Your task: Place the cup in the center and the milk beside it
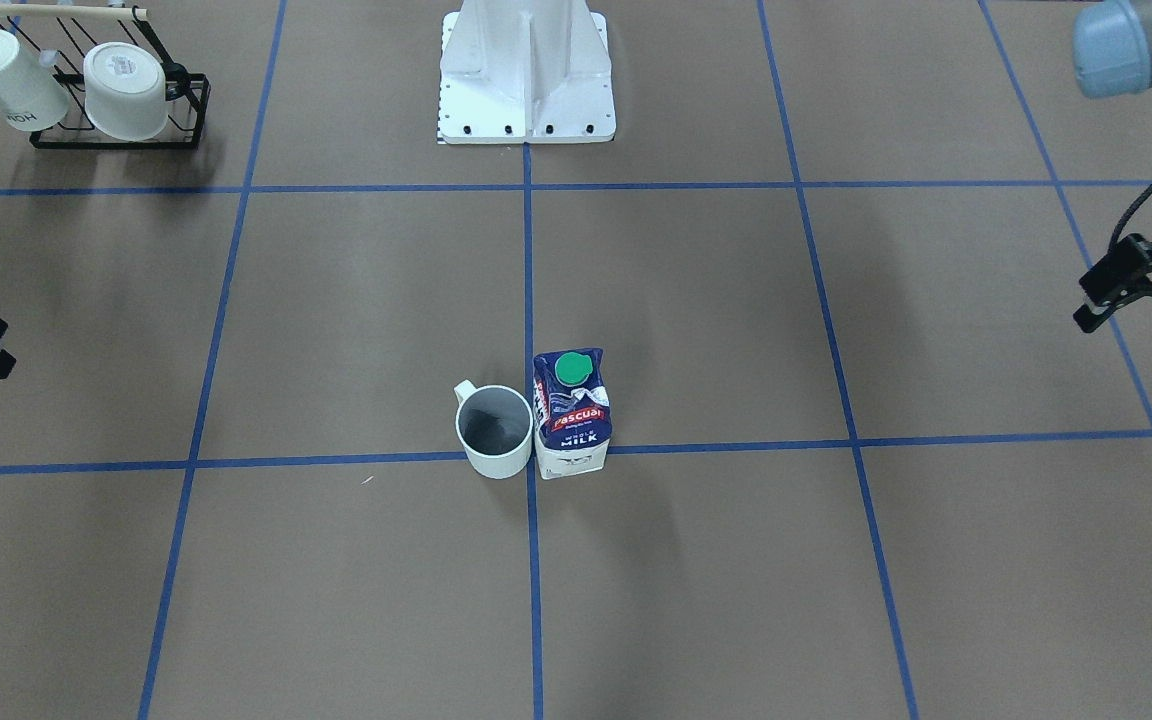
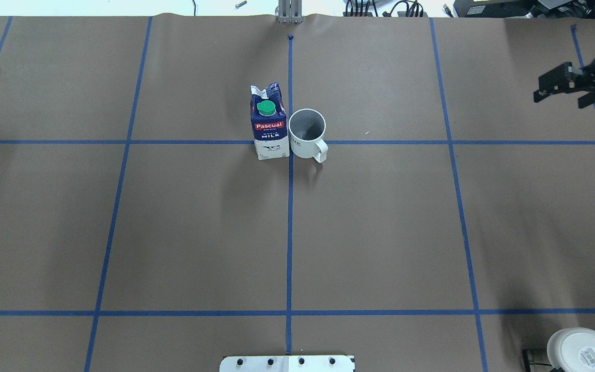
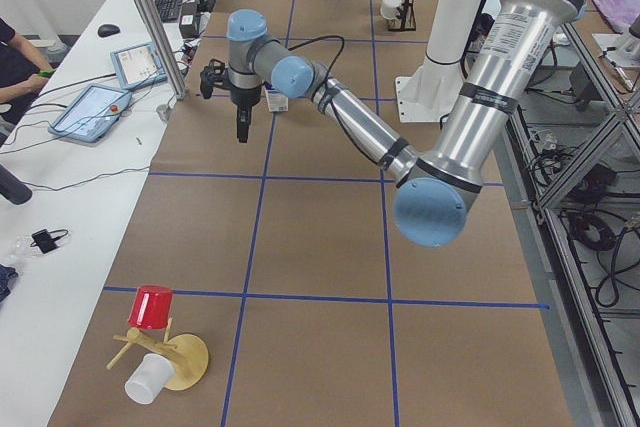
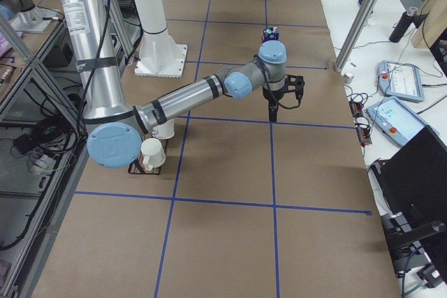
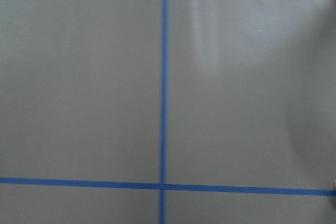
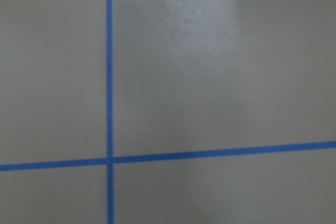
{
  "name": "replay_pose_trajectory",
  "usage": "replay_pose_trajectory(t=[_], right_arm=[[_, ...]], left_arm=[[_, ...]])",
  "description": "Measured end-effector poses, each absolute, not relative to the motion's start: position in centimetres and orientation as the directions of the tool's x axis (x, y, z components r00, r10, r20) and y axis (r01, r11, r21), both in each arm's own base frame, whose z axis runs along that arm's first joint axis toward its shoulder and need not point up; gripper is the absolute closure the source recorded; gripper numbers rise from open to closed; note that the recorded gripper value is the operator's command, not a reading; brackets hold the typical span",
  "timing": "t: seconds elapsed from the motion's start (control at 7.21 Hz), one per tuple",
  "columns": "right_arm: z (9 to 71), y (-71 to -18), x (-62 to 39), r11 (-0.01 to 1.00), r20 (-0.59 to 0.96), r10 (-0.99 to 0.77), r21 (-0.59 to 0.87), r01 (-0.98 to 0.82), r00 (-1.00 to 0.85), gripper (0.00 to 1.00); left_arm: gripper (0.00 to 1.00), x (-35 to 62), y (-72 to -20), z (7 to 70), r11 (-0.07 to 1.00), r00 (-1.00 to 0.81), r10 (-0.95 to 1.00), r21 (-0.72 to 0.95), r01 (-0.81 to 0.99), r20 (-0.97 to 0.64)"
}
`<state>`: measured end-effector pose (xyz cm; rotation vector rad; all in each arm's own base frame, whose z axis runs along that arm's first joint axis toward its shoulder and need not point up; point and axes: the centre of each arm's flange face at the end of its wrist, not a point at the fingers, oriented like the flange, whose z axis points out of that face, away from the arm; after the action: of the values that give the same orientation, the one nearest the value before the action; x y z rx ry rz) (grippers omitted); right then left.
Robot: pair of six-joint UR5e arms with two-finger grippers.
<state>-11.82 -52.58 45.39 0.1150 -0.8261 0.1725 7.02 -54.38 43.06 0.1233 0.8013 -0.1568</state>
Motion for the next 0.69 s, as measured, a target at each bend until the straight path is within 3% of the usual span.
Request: replay_pose_trajectory(t=[0.42, 0.69], right_arm=[[53.6, -49.6, -7.8, 0.968, 0.675, 0.230, -0.085, -0.236, 0.701, 0.00], [59.0, -49.9, -4.4, 0.961, 0.648, 0.270, -0.134, -0.242, 0.712, 0.00]], left_arm=[[0.02, -0.3, -48.9, 57.9, 0.995, 0.743, 0.001, 0.072, 0.063, -0.669], [0.02, -3.3, -48.0, 63.6, 0.999, 0.752, -0.008, 0.035, 0.041, -0.659]])
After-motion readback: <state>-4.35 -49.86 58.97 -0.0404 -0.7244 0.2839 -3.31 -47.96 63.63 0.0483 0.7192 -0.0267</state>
